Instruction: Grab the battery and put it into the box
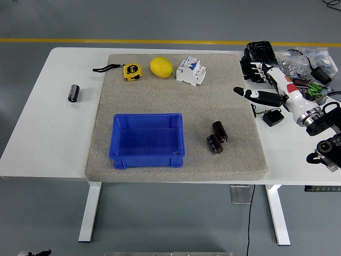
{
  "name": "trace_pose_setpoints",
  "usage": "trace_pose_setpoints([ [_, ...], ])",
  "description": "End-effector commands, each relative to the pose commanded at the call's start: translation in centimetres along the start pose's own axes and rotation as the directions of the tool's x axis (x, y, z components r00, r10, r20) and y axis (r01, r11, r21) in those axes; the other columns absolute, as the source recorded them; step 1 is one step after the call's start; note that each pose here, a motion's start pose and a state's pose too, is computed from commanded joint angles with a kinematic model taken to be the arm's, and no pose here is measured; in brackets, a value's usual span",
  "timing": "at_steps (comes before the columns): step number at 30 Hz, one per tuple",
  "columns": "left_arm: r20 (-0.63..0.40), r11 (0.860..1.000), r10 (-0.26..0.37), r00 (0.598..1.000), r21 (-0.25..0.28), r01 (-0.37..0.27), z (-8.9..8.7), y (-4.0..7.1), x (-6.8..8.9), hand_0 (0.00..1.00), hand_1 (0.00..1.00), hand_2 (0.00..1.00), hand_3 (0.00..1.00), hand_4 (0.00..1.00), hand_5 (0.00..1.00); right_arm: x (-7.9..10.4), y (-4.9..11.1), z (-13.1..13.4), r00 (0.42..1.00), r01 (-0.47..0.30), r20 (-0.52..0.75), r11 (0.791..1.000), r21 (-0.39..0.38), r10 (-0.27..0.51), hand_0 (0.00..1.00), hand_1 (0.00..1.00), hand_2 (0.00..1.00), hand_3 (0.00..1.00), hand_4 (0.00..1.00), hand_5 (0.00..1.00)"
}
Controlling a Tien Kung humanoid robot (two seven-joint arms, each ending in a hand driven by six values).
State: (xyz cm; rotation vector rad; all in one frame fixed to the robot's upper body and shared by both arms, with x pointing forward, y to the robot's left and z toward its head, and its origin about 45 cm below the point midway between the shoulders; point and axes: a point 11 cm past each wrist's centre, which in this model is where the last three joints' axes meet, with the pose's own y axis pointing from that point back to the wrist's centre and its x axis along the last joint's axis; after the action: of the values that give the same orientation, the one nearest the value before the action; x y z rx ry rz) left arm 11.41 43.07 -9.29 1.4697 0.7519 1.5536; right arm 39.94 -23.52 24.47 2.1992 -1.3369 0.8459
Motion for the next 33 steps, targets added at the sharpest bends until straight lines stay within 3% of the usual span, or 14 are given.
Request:
trace_pose_setpoints([
  [4, 0.000, 1.000, 0.001, 1.000, 0.000, -0.001, 0.0, 0.0, 0.0, 0.715, 0.682, 0.737, 0.599, 0.614, 0.484, -1.0, -0.2, -1.1, 0.989, 0.061, -0.139, 0.997, 0.047, -0.054, 0.858, 0.783, 0.799, 0.835, 0.998, 0.336],
  [5, 0.000, 1.000, 0.001, 1.000, 0.000, -0.001, 0.0, 0.0, 0.0, 0.715, 0.682, 0.736, 0.598, 0.614, 0.485, -1.4, -0.3, -1.3, 0.979, 0.081, -0.191, 0.995, 0.061, -0.067, 0.772, 0.740, 0.754, 0.818, 0.998, 0.303],
  [10, 0.001, 1.000, 0.002, 1.000, 0.002, -0.002, 0.0, 0.0, 0.1, 0.715, 0.682, 0.736, 0.598, 0.614, 0.485, -3.0, -0.9, -2.0, 0.901, 0.171, -0.418, 0.980, 0.097, -0.116, 0.772, 0.740, 0.754, 0.818, 0.998, 0.303],
  [11, 0.002, 1.000, 0.002, 1.000, 0.002, -0.002, 0.0, 0.0, 0.1, 0.715, 0.681, 0.737, 0.598, 0.614, 0.485, -3.3, -1.1, -2.0, 0.881, 0.188, -0.458, 0.977, 0.100, -0.122, 0.686, 0.685, 0.722, 0.790, 0.998, 0.277],
  [16, 0.003, 1.000, 0.001, 1.000, 0.005, -0.001, -0.2, 0.0, 0.1, 0.715, 0.681, 0.737, 0.598, 0.614, 0.485, -5.1, -1.7, -1.8, 0.733, 0.288, -0.661, 0.953, 0.088, -0.161, 0.686, 0.685, 0.722, 0.790, 0.998, 0.277],
  [17, 0.003, 1.000, 0.001, 1.000, 0.006, -0.001, -0.2, 0.0, 0.2, 0.715, 0.680, 0.735, 0.598, 0.614, 0.484, -5.4, -1.7, -1.7, 0.696, 0.310, -0.698, 0.947, 0.081, -0.168, 0.547, 0.629, 0.691, 0.773, 0.998, 0.281],
  [22, 0.003, 1.000, 0.002, 1.000, 0.008, -0.002, -0.4, 0.0, 0.2, 0.715, 0.680, 0.735, 0.598, 0.614, 0.484, -6.9, -1.6, -1.3, 0.518, 0.390, -0.839, 0.919, 0.061, -0.165, 0.547, 0.629, 0.691, 0.773, 0.998, 0.281],
  [23, 0.003, 1.000, 0.002, 1.000, 0.009, -0.002, -0.4, 0.0, 0.2, 0.715, 0.680, 0.734, 0.598, 0.614, 0.485, -7.1, -1.6, -1.2, 0.483, 0.403, -0.861, 0.913, 0.056, -0.160, 0.444, 0.609, 0.687, 0.777, 0.998, 0.278],
  [25, 0.004, 1.000, 0.001, 1.000, 0.009, -0.001, -0.4, 0.0, 0.2, 0.715, 0.680, 0.734, 0.598, 0.614, 0.485, -7.5, -1.6, -1.1, 0.410, 0.429, -0.899, 0.902, 0.043, -0.152, 0.444, 0.609, 0.687, 0.777, 0.998, 0.278],
  [33, 0.007, 1.000, 0.001, 1.000, 0.014, -0.001, -0.6, -0.1, 0.2, 0.715, 0.681, 0.734, 0.599, 0.614, 0.483, -8.2, -1.8, -1.0, 0.367, 0.458, -0.917, 0.888, 0.029, -0.159, 0.438, 0.609, 0.707, 0.801, 0.998, 0.275],
])
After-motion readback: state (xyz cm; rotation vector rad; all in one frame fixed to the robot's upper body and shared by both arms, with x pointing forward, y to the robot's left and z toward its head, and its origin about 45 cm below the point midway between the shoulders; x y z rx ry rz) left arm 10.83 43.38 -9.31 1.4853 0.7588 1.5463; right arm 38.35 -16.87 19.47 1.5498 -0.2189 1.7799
